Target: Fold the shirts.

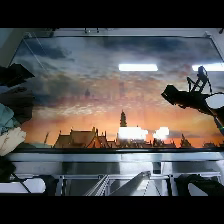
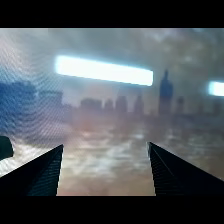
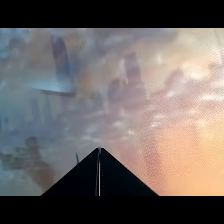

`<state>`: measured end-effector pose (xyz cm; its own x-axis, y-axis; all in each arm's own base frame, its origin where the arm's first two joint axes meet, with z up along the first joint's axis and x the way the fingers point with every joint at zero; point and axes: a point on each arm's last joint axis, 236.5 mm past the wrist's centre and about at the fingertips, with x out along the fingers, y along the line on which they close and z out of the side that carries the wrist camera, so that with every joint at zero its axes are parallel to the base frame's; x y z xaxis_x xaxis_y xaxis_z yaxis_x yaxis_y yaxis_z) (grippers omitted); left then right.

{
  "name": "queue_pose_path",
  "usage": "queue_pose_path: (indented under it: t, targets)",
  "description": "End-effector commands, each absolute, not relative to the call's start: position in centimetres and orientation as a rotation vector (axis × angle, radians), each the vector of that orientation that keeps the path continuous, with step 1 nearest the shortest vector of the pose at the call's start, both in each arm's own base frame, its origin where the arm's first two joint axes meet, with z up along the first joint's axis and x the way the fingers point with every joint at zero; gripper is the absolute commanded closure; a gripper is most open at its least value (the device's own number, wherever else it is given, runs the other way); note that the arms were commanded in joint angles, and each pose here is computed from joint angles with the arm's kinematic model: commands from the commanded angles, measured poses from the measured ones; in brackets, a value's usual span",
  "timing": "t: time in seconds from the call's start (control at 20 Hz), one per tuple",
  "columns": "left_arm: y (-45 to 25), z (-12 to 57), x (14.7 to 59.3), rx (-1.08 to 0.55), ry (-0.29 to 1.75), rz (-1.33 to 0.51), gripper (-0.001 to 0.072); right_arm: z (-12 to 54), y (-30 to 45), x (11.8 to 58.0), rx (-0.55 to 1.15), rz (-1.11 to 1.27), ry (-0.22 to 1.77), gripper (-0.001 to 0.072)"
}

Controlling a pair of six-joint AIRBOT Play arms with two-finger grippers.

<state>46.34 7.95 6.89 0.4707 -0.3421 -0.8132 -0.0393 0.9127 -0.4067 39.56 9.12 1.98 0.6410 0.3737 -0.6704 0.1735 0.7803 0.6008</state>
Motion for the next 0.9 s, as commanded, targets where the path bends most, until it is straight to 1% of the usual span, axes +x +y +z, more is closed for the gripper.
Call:
queue_pose_path:
  t: [0.0,0.3,0.4,0.45,0.5,0.55,0.65,0.85]
  targets:
    - [8.0,6.8,46.3,-0.399,1.077,-0.191,0.0128,1.9,9.1,39.6,0.687,0.125,0.886,0.0692]
    - [8.7,6.9,47.0,-0.387,1.049,-0.167,0.0128,2.0,9.1,39.6,0.687,0.125,0.885,0.0692]
    - [11.9,6.1,47.2,-0.281,1.048,-0.053,0.0127,1.9,9.2,39.5,0.687,0.125,0.886,0.0692]
    - [14.9,5.3,46.5,-0.212,1.076,0.067,0.0126,1.9,9.1,39.6,0.687,0.125,0.886,0.0692]
    - [17.8,4.8,45.6,-0.147,1.109,0.179,0.0069,1.9,9.1,39.6,0.687,0.125,0.886,0.0692]
    - [20.4,4.6,44.7,-0.082,1.135,0.28,-0.0013,1.9,9.1,39.6,0.687,0.125,0.886,0.0692]
    - [22.7,3.4,43.7,-0.015,1.187,0.354,-0.0013,1.9,9.1,39.6,0.687,0.125,0.886,0.0692]
    - [22.8,-2.1,42.7,-0.026,1.339,0.341,-0.0013,2.0,9.1,39.6,0.687,0.125,0.885,0.0692]
